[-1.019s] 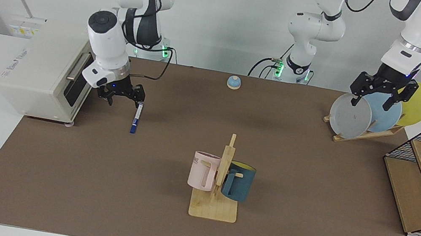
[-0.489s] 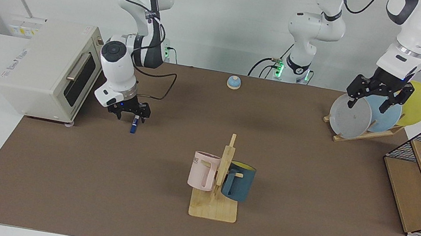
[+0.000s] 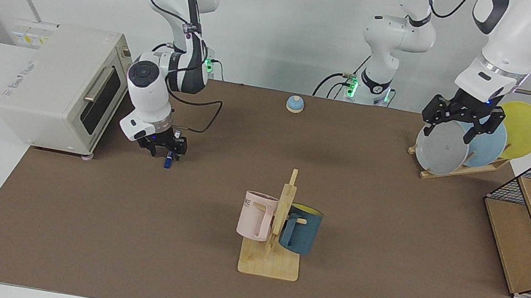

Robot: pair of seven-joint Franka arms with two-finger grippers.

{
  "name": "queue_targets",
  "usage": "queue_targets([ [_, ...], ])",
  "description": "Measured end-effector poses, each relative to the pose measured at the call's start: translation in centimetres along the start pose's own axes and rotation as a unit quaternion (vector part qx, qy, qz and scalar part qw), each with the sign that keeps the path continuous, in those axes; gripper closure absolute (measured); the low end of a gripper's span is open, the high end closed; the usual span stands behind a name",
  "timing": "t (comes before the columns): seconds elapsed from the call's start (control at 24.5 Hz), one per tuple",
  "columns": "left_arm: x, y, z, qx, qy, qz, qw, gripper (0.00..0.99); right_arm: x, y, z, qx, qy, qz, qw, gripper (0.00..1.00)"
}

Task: Put markers into pen holder
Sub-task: 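Grasp the marker with the right gripper while the left gripper moves in, then carry the marker to mid-table with the right gripper toward the left gripper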

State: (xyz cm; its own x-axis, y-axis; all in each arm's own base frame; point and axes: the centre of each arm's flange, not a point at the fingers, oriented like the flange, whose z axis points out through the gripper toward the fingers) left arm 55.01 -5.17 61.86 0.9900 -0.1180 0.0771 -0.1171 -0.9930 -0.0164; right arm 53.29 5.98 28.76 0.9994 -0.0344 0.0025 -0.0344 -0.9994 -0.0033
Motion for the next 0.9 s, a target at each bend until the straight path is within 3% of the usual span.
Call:
queue_targets([
  [0.41,-0.2,3.3,0.3,-0.001,-0.005,-0.013,1.000,0.000,0.0,-0.4,-0.1,0.000,0.001,-0.003,1.000,0.84],
  [0.53,-0.2,4.0,0.4,-0.001,-0.006,-0.018,1.000,0.000,0.2,-0.5,-0.5,0.001,-0.001,-0.004,1.000,0.84],
  [0.69,-0.4,4.9,0.6,-0.001,-0.008,-0.024,1.000,0.000,0.7,-0.7,-1.8,0.010,-0.020,0.013,1.000,0.84],
  [0.9,-0.8,6.5,0.7,0.000,-0.011,-0.034,0.999,0.000,1.7,-1.3,-5.1,0.063,-0.049,0.063,0.995,0.84],
])
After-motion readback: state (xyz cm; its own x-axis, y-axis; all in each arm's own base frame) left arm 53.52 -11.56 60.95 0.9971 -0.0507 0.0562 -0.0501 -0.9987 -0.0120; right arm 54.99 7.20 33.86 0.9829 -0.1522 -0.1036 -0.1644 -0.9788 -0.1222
